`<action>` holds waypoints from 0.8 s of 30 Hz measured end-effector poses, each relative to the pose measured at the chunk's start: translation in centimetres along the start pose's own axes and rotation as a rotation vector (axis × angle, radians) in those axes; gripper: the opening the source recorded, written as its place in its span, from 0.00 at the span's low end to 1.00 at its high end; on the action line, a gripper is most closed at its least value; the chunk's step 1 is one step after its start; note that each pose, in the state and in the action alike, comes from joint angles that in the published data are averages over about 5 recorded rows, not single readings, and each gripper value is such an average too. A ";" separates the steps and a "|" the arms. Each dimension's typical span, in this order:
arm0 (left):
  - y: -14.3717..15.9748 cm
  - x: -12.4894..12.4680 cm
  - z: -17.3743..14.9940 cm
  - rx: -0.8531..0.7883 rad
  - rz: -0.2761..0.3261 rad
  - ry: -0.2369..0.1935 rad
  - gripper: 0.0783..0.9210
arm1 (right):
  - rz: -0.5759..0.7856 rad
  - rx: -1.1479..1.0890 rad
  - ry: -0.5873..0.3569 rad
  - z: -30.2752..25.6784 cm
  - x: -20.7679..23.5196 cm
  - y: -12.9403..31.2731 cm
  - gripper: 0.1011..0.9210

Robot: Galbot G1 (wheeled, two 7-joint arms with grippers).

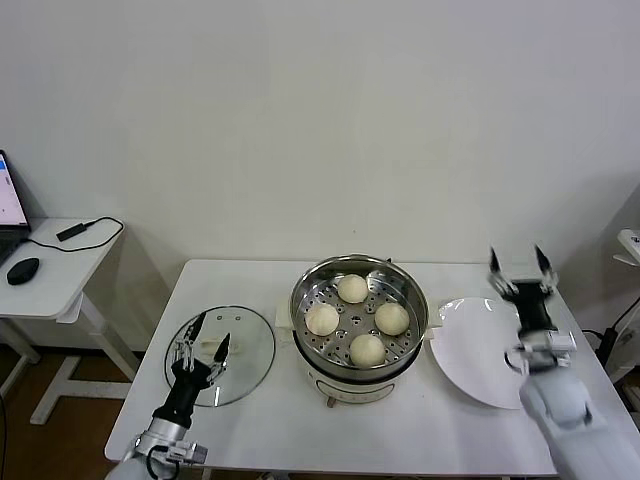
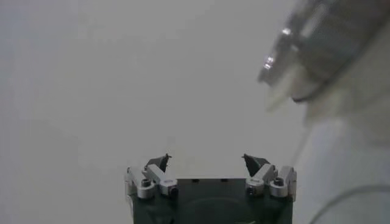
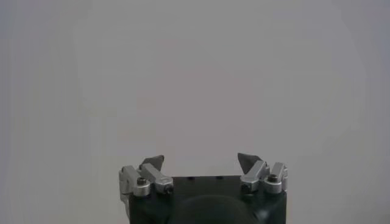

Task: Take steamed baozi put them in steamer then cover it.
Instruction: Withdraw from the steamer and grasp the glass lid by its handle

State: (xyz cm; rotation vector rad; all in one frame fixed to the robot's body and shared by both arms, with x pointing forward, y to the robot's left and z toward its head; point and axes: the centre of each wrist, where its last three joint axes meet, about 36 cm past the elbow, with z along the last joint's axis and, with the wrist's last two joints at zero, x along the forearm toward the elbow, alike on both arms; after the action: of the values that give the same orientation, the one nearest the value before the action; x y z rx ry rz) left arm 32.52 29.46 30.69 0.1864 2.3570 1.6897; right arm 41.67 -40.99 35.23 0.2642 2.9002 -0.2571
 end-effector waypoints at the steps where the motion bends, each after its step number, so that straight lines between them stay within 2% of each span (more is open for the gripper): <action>1: -0.2 0.1 0.3 -0.032 0.012 0.003 0.88 | 0.018 -0.003 0.019 0.6 1.1 -0.2 0.88; 6: -1.3 0.2 1.8 -0.175 0.065 0.013 0.88 | 0.077 -0.015 0.081 2.3 5.5 -0.8 0.88; 13: -3.1 -0.2 3.1 -0.303 0.117 0.013 0.88 | 0.126 -0.026 0.094 2.8 7.5 -1.0 0.88; 24: -4.8 -1.7 4.5 -0.384 0.124 0.029 0.88 | 0.158 -0.029 0.100 3.1 8.7 -1.1 0.88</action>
State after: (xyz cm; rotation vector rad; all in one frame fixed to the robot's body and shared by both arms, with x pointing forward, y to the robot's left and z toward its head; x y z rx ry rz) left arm 35.53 31.60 25.03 0.2426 2.0239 2.1757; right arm 33.70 -41.23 30.44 0.5132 2.9577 -0.1798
